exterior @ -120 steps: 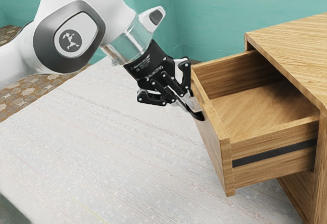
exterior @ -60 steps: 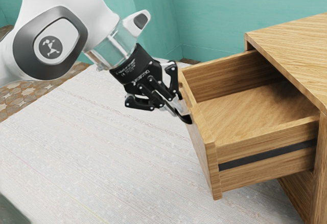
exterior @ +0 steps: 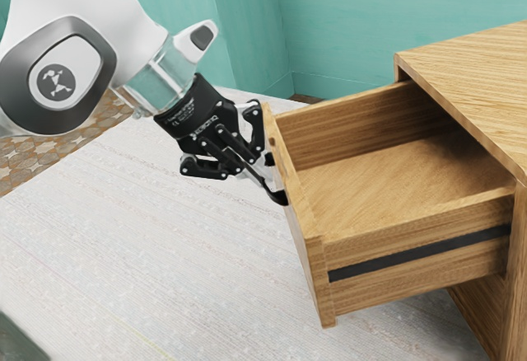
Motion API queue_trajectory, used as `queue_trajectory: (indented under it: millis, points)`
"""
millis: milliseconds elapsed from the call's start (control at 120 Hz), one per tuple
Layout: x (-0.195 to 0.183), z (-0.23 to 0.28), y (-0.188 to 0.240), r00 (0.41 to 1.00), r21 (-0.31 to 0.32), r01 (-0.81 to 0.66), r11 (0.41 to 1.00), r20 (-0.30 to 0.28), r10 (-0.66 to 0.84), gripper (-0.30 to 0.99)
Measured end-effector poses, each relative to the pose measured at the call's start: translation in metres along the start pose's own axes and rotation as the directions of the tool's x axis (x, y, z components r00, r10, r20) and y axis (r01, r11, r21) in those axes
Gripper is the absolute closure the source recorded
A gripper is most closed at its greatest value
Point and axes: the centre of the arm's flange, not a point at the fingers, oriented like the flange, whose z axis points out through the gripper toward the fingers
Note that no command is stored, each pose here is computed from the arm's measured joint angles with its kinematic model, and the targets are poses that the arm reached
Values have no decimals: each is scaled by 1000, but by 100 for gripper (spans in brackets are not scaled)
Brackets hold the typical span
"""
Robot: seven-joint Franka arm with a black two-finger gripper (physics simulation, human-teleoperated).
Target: Pull the drawer handle with one arm to open the drawer
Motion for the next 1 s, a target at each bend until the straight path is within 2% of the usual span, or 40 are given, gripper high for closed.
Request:
queue_trajectory:
  millis: [483,817,858,917,1000]
  points:
    - [0,-3,-13,1000,-4,11,1000,-3,-11,78]
    - [-3,-26,-22,1000,-42,9,999,-9,-9,46]
    - [-1,-30,-24,1000,-26,3,1000,-18,-4,38]
    - [1,-54,-13,997,11,-29,1000,-65,29,29]
    - [6,-88,28,990,93,-68,993,-121,79,20]
